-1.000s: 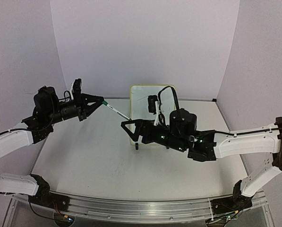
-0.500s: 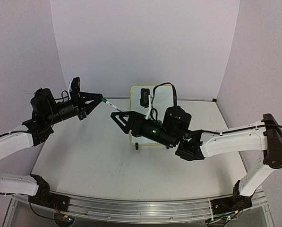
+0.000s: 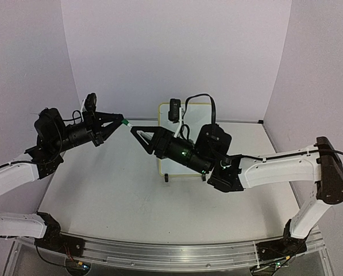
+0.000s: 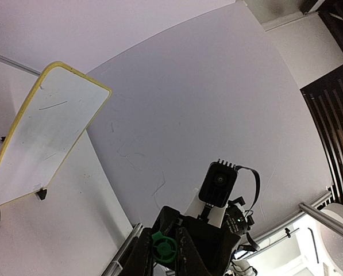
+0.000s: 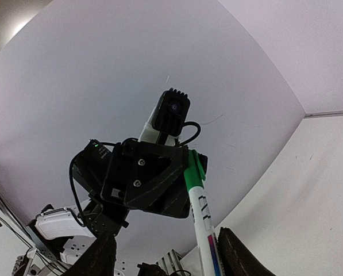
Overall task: Write a sentence on the whiteboard
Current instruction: Open the pen cap from the whiteboard marker, then place the pen cap at the center of the board, then hold the whiteboard on the whiteboard stand.
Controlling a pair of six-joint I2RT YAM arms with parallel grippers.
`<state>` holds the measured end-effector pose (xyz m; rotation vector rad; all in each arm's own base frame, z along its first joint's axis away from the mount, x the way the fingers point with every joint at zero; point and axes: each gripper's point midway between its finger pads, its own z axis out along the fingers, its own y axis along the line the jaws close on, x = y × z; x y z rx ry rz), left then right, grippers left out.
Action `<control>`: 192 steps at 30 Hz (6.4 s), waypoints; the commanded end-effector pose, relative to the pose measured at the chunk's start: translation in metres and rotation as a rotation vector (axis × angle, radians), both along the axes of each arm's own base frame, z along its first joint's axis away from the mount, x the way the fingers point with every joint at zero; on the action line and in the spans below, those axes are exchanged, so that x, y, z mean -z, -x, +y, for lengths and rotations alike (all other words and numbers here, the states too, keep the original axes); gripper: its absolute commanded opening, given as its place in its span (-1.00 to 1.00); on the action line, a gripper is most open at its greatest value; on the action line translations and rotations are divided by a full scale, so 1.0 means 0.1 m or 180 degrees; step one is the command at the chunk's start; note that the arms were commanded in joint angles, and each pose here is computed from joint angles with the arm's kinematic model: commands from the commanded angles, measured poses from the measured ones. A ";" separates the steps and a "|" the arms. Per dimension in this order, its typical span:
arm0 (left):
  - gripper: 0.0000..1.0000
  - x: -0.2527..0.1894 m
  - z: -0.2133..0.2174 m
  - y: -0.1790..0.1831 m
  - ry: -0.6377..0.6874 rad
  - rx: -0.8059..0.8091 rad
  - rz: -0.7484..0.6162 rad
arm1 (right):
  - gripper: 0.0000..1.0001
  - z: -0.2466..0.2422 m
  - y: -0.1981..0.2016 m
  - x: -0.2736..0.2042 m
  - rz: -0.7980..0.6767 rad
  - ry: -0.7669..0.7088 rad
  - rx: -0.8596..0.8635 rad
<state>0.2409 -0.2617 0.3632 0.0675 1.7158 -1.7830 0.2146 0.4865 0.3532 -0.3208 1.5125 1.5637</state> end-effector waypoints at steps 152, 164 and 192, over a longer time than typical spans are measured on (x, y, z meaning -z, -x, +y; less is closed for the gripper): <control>-0.06 1.00 -0.97 -1.70 -0.1613 0.0975 -0.1629 | -1.00 -1.82 -0.26 0.72 0.0136 0.1570 0.0364; -0.50 1.03 -1.06 -1.63 -0.1541 0.1140 -0.1692 | -1.00 -1.79 -0.26 0.75 0.0179 0.1564 0.0319; -1.00 1.30 -0.96 -1.23 -0.1673 0.1341 -0.1979 | -1.00 -1.71 -0.31 0.83 0.0272 0.1603 0.0287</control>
